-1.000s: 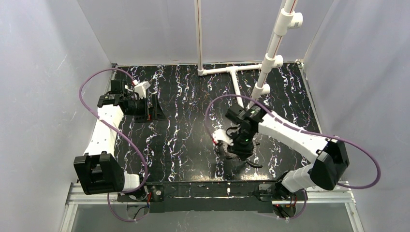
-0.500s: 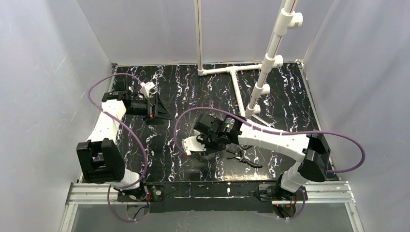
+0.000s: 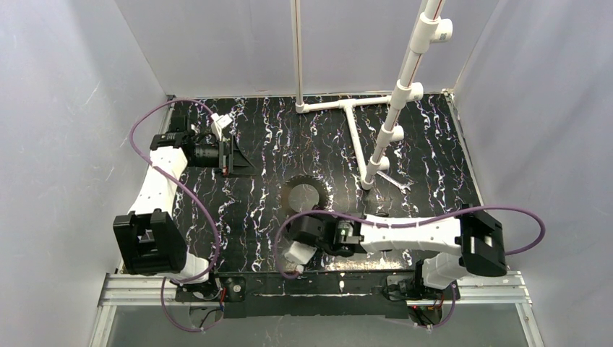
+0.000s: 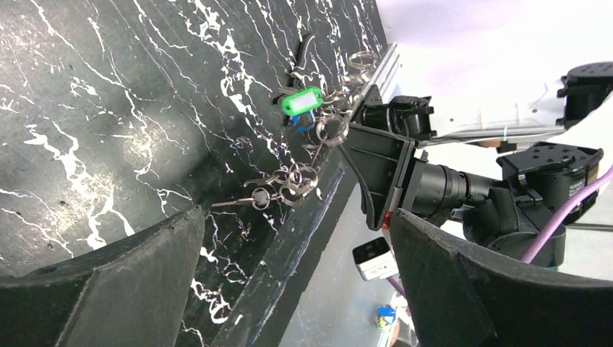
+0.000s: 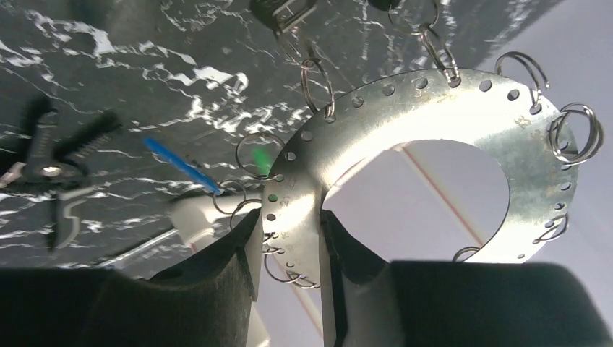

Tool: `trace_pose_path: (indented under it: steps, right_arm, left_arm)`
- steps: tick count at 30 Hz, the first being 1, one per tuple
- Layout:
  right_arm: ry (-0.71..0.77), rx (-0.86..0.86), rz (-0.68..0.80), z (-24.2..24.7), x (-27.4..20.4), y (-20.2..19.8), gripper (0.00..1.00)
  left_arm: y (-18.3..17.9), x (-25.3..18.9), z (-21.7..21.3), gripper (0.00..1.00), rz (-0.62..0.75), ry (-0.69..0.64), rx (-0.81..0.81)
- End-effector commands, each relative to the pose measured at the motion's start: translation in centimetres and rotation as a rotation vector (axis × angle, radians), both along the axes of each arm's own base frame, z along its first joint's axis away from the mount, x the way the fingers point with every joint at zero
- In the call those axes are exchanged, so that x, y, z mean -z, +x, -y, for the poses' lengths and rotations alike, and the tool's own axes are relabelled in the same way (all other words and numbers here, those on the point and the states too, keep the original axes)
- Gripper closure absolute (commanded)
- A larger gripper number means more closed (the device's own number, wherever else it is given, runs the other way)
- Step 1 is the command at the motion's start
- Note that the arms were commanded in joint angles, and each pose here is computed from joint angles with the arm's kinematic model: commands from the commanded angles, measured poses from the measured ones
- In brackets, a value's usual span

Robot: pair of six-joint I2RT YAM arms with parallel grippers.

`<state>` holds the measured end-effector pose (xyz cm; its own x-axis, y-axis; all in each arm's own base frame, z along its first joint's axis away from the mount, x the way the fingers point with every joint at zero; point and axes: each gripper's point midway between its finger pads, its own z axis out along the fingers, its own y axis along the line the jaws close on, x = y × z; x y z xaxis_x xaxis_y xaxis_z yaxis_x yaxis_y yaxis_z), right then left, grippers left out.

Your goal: Remove the keys from the keyring

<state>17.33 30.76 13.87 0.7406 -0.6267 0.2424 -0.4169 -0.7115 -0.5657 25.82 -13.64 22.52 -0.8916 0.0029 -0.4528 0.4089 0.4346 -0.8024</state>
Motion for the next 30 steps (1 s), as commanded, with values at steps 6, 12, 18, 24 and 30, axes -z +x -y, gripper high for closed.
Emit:
trace_pose_path:
  steps: [6,12,18,24,30]
  right_arm:
    - [0.153,-0.064,0.380,-2.8,-7.3,2.0,0.99]
    - [0.242,-0.048,0.391,-3.9,-8.2,1.9,0.99]
    - [0.263,-0.124,0.404,-4.9,-8.2,0.5,0.99]
    - [0.218,-0.169,0.410,-4.3,-7.6,-0.1,0.99]
    - [0.218,-0.156,0.422,-4.3,-7.8,-0.1,0.99]
  left_arm:
    - [-2.5,-2.6,1.0,0.01,0.187,-0.001,0.099]
    - [-4.8,-3.0,3.1,0.09,0.246,-0.020,0.208]
    - [-5.1,-4.6,5.1,0.25,0.328,-0.021,0.256]
    - [-6.1,-5.4,6.0,0.42,0.370,-0.009,0.285]
    - [-6.7,-3.9,6.2,0.50,0.325,0.023,0.292]
